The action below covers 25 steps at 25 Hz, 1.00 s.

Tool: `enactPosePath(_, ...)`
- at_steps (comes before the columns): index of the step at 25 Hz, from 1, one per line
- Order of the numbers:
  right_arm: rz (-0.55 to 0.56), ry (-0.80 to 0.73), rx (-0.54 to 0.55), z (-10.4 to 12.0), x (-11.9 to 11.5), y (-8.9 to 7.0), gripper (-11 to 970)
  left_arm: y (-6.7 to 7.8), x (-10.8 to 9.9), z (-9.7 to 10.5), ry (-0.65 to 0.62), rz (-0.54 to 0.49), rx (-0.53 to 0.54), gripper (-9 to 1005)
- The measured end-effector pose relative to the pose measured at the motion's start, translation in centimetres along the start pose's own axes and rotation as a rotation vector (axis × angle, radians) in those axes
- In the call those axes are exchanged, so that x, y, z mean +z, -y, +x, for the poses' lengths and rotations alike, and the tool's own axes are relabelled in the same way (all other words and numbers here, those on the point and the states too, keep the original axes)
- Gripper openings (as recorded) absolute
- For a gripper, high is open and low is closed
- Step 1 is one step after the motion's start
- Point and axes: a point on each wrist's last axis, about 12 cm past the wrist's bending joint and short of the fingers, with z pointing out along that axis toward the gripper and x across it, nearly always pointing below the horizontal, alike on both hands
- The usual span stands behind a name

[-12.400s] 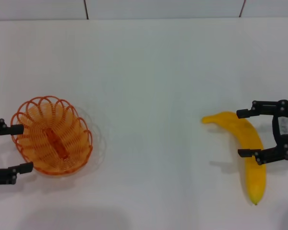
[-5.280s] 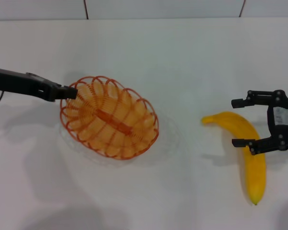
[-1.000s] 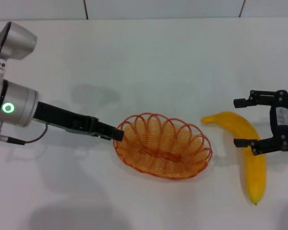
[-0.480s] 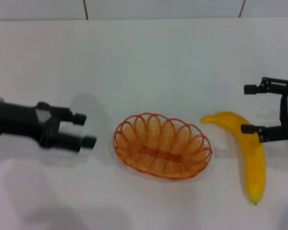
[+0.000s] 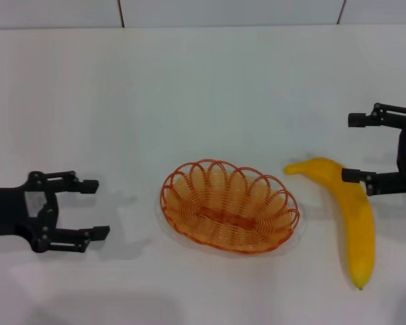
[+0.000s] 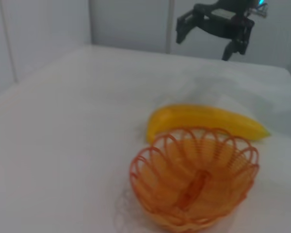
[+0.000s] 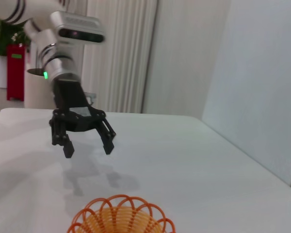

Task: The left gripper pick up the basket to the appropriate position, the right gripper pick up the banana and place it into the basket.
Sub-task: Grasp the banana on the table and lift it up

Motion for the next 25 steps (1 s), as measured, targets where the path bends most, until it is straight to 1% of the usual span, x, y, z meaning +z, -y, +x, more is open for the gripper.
enactPosePath(3, 0.013, 0.000, 0.012, 0.3, -0.3, -0.2, 777, 0.4, -0.5, 0.7, 0.031, -0.038, 0.009, 841)
enactPosePath(10, 0.036, -0.011, 0.024, 0.5, -1.2, -0.6, 775, 0.5, -1.1, 1.4, 0.071, -0.094, 0.007, 841)
enactPosePath(13, 0.029, -0.027, 0.012, -0.3, -2.1, -0.5, 774, 0.5, -1.4, 1.5, 0.088, -0.121, 0.002, 841)
enactPosePath(15, 0.030, -0.061, 0.009, -1.5, -3.1, -0.1, 774, 0.5, -1.5, 1.5, 0.090, -0.125, 0.002, 841)
enactPosePath(17, 0.057, -0.121, 0.042, -2.8, -3.8, 0.5, 773, 0.4, -1.4, 1.5, 0.097, -0.133, 0.002, 841)
enactPosePath(20, 0.102, -0.242, 0.136, -4.3, -4.5, 1.6, 772, 0.2, -0.7, 1.3, 0.115, -0.131, 0.008, 841)
enactPosePath(22, 0.108, -0.330, 0.212, -4.8, -4.3, 2.1, 772, 0.0, -0.3, 1.1, 0.125, -0.124, 0.019, 841)
enactPosePath(25, 0.113, -0.438, 0.302, -4.8, -3.2, 3.1, 771, -0.2, -0.1, 0.9, 0.135, -0.122, 0.032, 841)
